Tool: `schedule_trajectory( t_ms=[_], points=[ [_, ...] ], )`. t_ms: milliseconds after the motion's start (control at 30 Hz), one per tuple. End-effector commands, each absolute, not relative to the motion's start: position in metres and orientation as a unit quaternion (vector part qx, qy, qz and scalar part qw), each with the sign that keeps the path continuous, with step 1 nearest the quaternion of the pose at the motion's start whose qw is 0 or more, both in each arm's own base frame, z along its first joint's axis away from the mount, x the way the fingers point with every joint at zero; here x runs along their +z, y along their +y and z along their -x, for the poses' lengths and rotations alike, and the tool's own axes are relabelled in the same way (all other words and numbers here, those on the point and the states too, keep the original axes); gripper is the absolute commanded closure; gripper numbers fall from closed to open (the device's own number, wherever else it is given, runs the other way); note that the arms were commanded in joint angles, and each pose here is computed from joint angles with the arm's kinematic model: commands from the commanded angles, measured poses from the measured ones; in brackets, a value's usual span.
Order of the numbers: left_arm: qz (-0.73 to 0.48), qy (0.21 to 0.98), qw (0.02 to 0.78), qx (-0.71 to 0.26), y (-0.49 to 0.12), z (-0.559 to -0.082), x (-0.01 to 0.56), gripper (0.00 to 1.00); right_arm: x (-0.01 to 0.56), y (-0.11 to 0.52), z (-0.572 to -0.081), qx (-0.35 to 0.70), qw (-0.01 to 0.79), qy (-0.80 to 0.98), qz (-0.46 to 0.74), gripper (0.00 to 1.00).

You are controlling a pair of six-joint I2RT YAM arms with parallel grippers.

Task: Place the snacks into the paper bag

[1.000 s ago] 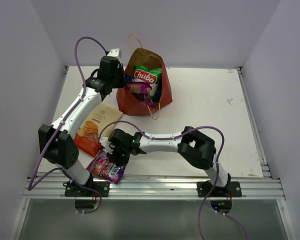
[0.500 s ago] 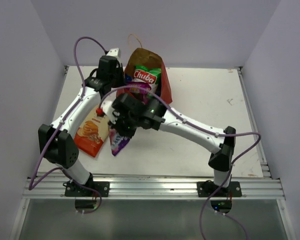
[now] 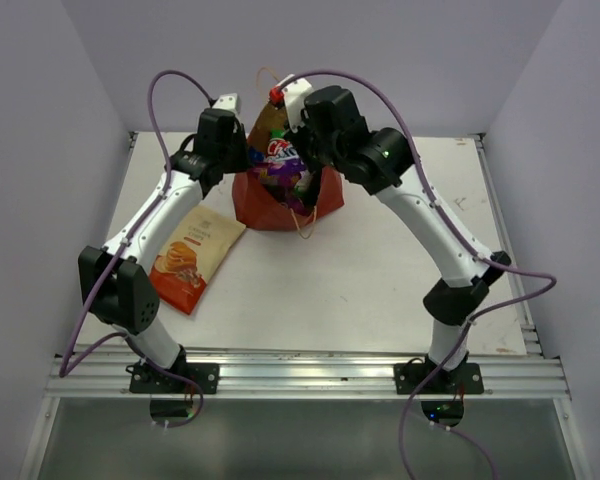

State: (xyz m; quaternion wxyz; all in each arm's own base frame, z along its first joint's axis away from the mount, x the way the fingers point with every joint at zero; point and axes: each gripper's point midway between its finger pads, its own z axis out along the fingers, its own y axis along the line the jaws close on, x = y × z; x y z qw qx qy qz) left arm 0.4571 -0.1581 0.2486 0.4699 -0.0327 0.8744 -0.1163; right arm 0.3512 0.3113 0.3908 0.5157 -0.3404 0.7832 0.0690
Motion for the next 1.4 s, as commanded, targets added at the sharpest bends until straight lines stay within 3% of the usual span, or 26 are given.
schedule_trajectory(
  t_ms=[0, 233, 533, 700, 800, 833, 1000, 1167, 1267, 1367],
  points=[
    [0.043, 0.845, 0.521, -0.115, -0.150, -0.474, 0.288, 1.00, 0.379, 0.320, -0.407, 0.042, 0.545, 0.772, 0.325, 1.00],
    [0.041, 0.845, 0.520, -0.119, -0.152, -0.477, 0.290, 1.00, 0.352, 0.335, -0.458, 0.067, 0.545, 0.776, 0.310, 1.00],
    [0.039, 0.848, 0.515, -0.122, -0.155, -0.480, 0.287, 1.00, 0.338, 0.369, -0.468, 0.132, 0.543, 0.767, 0.315, 1.00],
    [0.041, 0.849, 0.511, -0.126, -0.158, -0.484, 0.284, 1.00, 0.292, 0.384, -0.469, 0.154, 0.500, 0.788, 0.325, 0.99],
    [0.042, 0.848, 0.513, -0.124, -0.158, -0.485, 0.285, 1.00, 0.288, 0.387, -0.465, 0.163, 0.492, 0.789, 0.330, 0.38],
    [0.042, 0.847, 0.515, -0.125, -0.158, -0.486, 0.286, 1.00, 0.293, 0.386, -0.466, 0.163, 0.497, 0.787, 0.328, 0.02],
    [0.042, 0.848, 0.513, -0.124, -0.158, -0.488, 0.284, 1.00, 0.365, 0.375, -0.451, 0.181, 0.553, 0.749, 0.316, 0.01],
    [0.040, 0.846, 0.517, -0.125, -0.158, -0.489, 0.288, 1.00, 0.448, 0.362, -0.368, 0.247, 0.585, 0.689, 0.350, 0.01],
    [0.035, 0.847, 0.515, -0.126, -0.159, -0.488, 0.287, 1.00, 0.431, 0.377, -0.311, 0.266, 0.551, 0.681, 0.403, 0.01],
    [0.030, 0.846, 0.516, -0.129, -0.161, -0.488, 0.288, 1.00, 0.360, 0.397, -0.265, 0.266, 0.463, 0.711, 0.457, 0.01]
  ],
)
